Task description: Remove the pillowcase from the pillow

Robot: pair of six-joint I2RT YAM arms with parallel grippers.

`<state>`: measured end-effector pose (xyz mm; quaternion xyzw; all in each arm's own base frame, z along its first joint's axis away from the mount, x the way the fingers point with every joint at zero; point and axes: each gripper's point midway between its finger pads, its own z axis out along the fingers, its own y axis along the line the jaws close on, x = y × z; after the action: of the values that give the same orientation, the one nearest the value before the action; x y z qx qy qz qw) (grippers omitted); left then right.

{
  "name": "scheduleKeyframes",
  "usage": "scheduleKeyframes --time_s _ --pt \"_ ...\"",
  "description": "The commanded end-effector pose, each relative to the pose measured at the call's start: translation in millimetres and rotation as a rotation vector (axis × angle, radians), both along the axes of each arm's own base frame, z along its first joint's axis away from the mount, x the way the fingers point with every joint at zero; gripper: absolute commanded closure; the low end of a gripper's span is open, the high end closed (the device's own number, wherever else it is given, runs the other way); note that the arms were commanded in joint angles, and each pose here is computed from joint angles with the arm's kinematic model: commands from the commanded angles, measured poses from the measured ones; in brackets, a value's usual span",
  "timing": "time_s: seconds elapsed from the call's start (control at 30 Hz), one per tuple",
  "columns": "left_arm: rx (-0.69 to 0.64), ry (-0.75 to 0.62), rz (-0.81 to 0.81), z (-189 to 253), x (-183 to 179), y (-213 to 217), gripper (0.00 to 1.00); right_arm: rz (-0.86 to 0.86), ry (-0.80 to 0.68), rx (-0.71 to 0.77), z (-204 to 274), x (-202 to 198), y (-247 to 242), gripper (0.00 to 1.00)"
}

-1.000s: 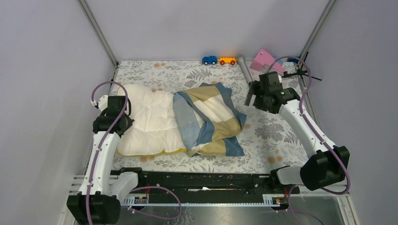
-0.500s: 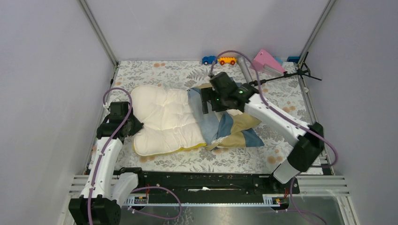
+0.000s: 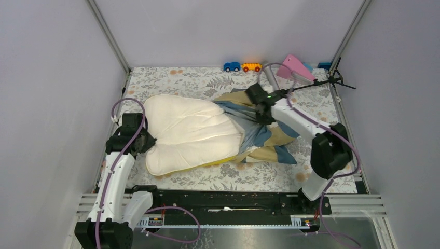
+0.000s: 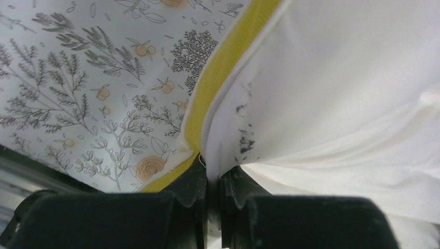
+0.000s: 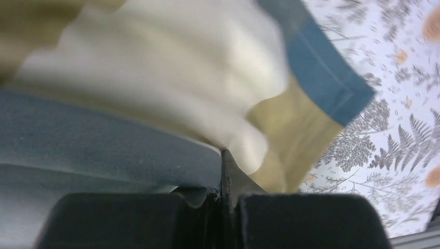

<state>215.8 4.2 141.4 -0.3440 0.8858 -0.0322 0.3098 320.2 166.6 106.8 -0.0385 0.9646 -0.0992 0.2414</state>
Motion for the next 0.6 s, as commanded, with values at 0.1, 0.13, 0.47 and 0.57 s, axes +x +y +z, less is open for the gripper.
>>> scheduleKeyframes --time_s 0.1,0.13,0.47,0.57 --pt "0.385 -0.074 0.333 70.3 -0.7 83.7 1.00 -0.533 -0.138 -0.035 37.3 -2.7 -172.1 0.98" --pt "0.436 -0.071 0.366 78.4 -3.8 92.4 1.00 -0.568 -0.151 -0.052 39.3 -6.4 -183.0 0.98" --pt "0.497 -0.056 0.397 89.2 -3.8 102.2 1.00 -0.572 -0.181 0.001 44.0 -12.5 -180.4 1.00" --pt "0.413 -0.077 0.239 82.7 11.9 80.2 0.97 -0.364 -0.125 0.244 44.5 0.1 -129.8 0.96"
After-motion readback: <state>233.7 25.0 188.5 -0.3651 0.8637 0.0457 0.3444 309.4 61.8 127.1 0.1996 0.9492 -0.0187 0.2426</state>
